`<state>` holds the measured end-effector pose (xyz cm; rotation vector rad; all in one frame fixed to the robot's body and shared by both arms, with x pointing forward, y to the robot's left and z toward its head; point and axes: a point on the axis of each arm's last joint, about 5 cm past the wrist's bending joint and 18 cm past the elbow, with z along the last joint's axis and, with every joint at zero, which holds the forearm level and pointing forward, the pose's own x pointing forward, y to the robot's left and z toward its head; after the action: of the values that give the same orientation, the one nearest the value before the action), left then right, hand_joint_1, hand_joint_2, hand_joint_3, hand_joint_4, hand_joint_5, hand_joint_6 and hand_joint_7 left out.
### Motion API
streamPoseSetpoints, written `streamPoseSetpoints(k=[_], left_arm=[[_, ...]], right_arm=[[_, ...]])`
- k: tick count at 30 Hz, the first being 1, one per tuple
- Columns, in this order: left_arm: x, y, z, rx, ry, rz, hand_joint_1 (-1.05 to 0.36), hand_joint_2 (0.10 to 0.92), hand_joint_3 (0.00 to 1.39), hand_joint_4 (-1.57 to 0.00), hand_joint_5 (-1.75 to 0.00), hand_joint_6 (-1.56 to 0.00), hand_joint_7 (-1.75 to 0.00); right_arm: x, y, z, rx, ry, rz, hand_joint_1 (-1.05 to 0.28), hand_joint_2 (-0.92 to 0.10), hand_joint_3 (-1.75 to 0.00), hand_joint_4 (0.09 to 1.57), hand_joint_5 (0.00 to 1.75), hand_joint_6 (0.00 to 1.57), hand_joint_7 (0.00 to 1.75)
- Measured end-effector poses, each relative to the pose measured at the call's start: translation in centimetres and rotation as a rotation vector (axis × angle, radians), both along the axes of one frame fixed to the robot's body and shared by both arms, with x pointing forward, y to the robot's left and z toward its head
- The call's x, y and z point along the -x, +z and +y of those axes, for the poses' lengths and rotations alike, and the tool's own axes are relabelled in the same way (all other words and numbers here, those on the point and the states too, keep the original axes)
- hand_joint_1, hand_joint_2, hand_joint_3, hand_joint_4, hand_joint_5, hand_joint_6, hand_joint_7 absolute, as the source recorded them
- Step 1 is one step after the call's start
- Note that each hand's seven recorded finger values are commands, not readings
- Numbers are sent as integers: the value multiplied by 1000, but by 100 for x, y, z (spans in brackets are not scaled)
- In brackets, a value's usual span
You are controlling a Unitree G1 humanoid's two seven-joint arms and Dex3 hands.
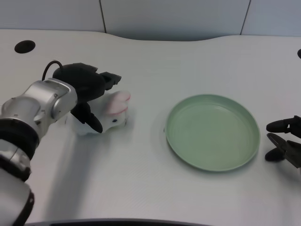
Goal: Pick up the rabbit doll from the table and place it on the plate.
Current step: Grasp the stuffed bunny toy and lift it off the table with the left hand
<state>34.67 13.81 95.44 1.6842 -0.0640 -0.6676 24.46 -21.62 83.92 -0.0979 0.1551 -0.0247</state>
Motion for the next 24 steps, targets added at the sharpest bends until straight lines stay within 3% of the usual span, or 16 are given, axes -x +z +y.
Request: streamPoseSetpoints(k=[8,14,17,18,20,24], left_arm=[[-4,-97,-96,-56,54,43,-1047,919,60,1,1,1,1],[3,-137,-74,-47,91,40,-1039,921,48,1,1,1,1],[5,-141,-73,-45,92,33,-1037,921,44,1,1,1,1],[6,-145,-72,-38,94,28,-976,888,23,-25,-13,1,1],[9,-154,-73,-13,99,6,-942,872,12,-37,-20,1,1],[23,-186,-75,23,104,-15,-918,849,2,-94,-50,-39,-18]], right_arm=[[5,21,-6,3,-1,-4,-810,-915,-69,853,1105,510,1140],[44,-6,-25,5,0,7,-818,-919,-61,848,1102,508,1135],[43,-4,-29,6,4,6,-819,-921,-58,848,1100,509,1134],[44,-2,-30,6,4,4,-813,-921,-58,855,1104,518,1137],[46,7,-32,8,5,-3,-810,-921,-58,858,1105,524,1135],[56,7,-36,8,4,1,-820,-920,-56,849,1108,525,1134]])
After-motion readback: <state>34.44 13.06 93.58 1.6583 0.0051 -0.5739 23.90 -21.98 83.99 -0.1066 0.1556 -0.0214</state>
